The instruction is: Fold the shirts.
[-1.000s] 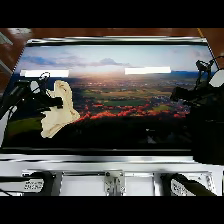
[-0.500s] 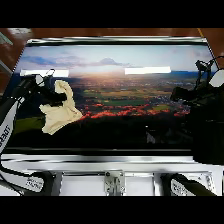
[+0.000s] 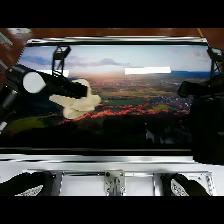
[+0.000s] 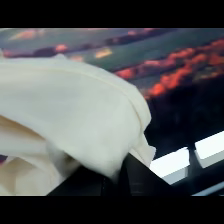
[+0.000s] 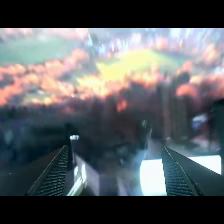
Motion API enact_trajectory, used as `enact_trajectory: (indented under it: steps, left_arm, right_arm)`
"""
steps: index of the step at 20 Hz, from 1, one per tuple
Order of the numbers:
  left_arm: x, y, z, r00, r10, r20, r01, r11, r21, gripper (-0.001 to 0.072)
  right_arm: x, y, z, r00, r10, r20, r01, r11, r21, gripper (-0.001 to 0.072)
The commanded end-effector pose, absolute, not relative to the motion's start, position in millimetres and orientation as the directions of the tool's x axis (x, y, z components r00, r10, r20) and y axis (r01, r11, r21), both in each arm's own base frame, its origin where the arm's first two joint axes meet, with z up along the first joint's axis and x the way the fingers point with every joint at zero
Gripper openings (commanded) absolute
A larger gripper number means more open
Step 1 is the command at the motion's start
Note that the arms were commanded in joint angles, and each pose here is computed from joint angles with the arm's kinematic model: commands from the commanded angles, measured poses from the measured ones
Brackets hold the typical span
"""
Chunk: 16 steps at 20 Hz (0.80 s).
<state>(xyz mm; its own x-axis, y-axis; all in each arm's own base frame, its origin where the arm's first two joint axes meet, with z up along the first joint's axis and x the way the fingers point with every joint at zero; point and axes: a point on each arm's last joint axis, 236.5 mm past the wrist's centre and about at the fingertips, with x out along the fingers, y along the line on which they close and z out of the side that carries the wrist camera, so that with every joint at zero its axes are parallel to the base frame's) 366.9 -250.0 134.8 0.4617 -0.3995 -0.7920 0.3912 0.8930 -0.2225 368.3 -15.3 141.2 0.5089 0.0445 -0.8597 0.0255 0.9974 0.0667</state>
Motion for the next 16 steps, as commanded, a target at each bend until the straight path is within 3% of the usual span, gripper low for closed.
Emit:
enact_trajectory:
  steps: [1,6,7,8,9,12,16]
  left_arm:
    - [322,-357,149,0.440,-0.577,-0.688,0.511,0.791,-0.336,0.0034]
    - [282,-470,52,0.245,-0.678,-0.693,0.438,0.716,-0.544,0.0042]
    - [278,-477,36,0.204,-0.681,-0.703,0.396,0.714,-0.577,0.0234]
    - [281,-474,24,0.190,-0.670,-0.718,0.369,0.727,-0.580,0.0620]
    - [288,-459,15,0.177,-0.633,-0.754,0.352,0.756,-0.552,0.0709]
    - [314,-362,5,0.107,-0.459,-0.882,0.303,0.860,-0.410,0.0709]
    - [333,-260,17,0.083,-0.383,-0.920,0.262,0.899,-0.351,0.0708]
  right_arm:
    - [351,-14,201,0.640,0.027,-0.768,-0.002,0.999,0.033,0.0697]
    - [314,-10,220,0.644,0.027,-0.765,-0.009,1.000,0.027,0.0697]
    - [309,-11,214,0.619,0.025,-0.785,-0.008,1.000,0.026,0.0697]
    - [306,-16,208,0.593,0.005,-0.805,0.002,1.000,0.008,0.0698]
    - [306,-26,203,0.572,-0.034,-0.820,0.022,0.999,-0.026,0.0697]
    - [312,-53,188,0.514,-0.142,-0.846,0.081,0.990,-0.117,0.0697]
    - [325,-35,126,0.357,-0.041,-0.933,0.012,0.999,-0.039,0.0697]
